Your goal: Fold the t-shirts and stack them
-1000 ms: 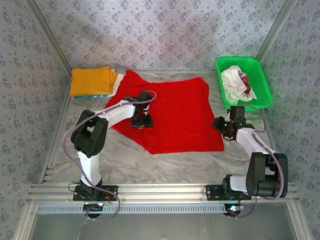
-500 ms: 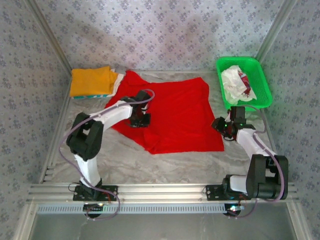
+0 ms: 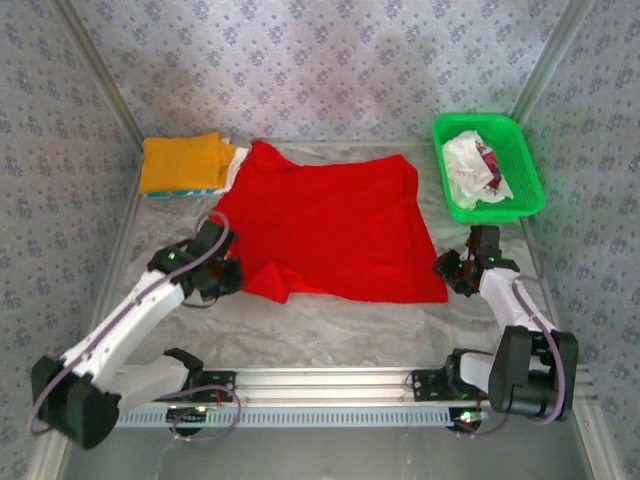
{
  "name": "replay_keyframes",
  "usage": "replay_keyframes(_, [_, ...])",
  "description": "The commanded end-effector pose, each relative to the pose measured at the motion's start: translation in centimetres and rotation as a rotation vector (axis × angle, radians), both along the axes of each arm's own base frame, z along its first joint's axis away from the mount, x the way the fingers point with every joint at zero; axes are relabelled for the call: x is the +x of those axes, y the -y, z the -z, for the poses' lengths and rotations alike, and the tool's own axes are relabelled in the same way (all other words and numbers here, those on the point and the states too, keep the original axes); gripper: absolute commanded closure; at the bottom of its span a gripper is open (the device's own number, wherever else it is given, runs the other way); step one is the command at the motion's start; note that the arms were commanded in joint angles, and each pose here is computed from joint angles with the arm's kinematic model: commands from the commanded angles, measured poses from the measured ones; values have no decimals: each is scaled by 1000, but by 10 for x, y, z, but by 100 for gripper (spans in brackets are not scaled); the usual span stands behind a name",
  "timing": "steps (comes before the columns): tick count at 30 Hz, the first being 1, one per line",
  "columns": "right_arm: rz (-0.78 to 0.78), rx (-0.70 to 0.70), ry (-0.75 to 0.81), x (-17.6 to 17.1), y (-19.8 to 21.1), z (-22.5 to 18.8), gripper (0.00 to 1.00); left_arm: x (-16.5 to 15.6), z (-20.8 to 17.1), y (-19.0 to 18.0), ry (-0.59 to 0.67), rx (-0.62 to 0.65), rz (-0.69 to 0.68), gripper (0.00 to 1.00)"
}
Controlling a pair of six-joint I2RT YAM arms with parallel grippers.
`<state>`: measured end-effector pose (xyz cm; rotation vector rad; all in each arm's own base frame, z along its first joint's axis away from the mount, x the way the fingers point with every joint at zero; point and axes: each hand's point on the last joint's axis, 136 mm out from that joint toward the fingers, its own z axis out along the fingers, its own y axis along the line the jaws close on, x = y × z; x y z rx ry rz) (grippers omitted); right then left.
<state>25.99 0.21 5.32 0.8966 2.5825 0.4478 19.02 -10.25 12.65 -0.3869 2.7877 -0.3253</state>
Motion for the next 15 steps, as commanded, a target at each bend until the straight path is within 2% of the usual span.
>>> replay_keyframes(1, [57, 54, -93, -28, -2, 11, 57, -40, 25, -11, -100, -64, -112, 100])
replay_keyframes(2, [71, 66, -99, -31, -1, 13, 53, -50, 35, -12, -113, -92, -136, 100])
replay_keyframes(6, [92, 109, -112, -37, -1, 22, 52, -79, 66, -13, -145, -205, -222, 97])
replay_keyframes(8, [95, 119, -118, -37, -2, 24, 52, -84, 67, -17, -125, -230, -251, 96])
replay_keyframes(13, [98, 122, -132, -37, -1, 29, 51, -88, 63, -18, -110, -253, -265, 100])
replay_keyframes(15, [86, 128, -142, -37, -2, 30, 47, -87, 61, -18, -118, -244, -260, 100])
